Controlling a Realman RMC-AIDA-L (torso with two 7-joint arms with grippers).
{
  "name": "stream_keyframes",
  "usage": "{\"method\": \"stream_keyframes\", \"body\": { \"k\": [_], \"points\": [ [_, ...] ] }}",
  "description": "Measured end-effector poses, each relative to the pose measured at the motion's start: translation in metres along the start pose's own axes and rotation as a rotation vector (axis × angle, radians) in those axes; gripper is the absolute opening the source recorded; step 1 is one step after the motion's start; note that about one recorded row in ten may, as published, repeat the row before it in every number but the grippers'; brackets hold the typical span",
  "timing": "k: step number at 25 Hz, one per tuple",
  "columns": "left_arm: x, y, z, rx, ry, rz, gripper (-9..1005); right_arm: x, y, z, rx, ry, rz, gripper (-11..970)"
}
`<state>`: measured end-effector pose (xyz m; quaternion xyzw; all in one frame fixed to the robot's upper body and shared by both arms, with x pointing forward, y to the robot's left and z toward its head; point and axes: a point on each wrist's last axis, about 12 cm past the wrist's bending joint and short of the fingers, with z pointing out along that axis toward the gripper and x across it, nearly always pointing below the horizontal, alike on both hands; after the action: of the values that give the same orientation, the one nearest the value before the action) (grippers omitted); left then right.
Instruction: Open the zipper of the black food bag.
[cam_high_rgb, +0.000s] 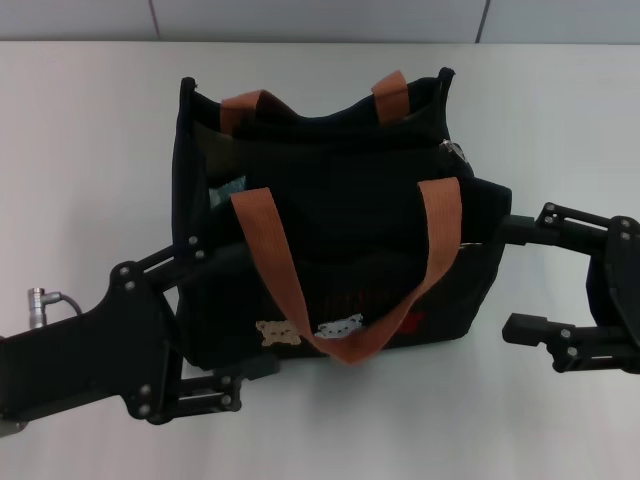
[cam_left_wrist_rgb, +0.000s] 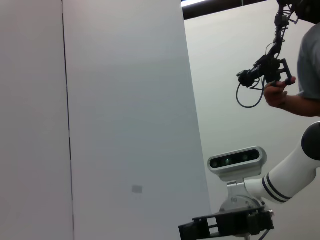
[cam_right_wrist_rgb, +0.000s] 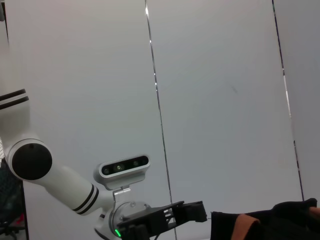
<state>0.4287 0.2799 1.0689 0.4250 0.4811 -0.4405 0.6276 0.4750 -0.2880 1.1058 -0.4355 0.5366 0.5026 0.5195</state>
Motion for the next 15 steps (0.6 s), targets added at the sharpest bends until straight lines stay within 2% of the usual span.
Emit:
{"method": "stream_keyframes", "body": {
  "k": [15],
  "points": [
    [0.0012, 0.0043, 0.0102, 0.021, -0.004, -0.004, 835, 0.0018, -0.0060, 0.0091, -0.013, 0.025, 0.008, 843]
  ]
}}
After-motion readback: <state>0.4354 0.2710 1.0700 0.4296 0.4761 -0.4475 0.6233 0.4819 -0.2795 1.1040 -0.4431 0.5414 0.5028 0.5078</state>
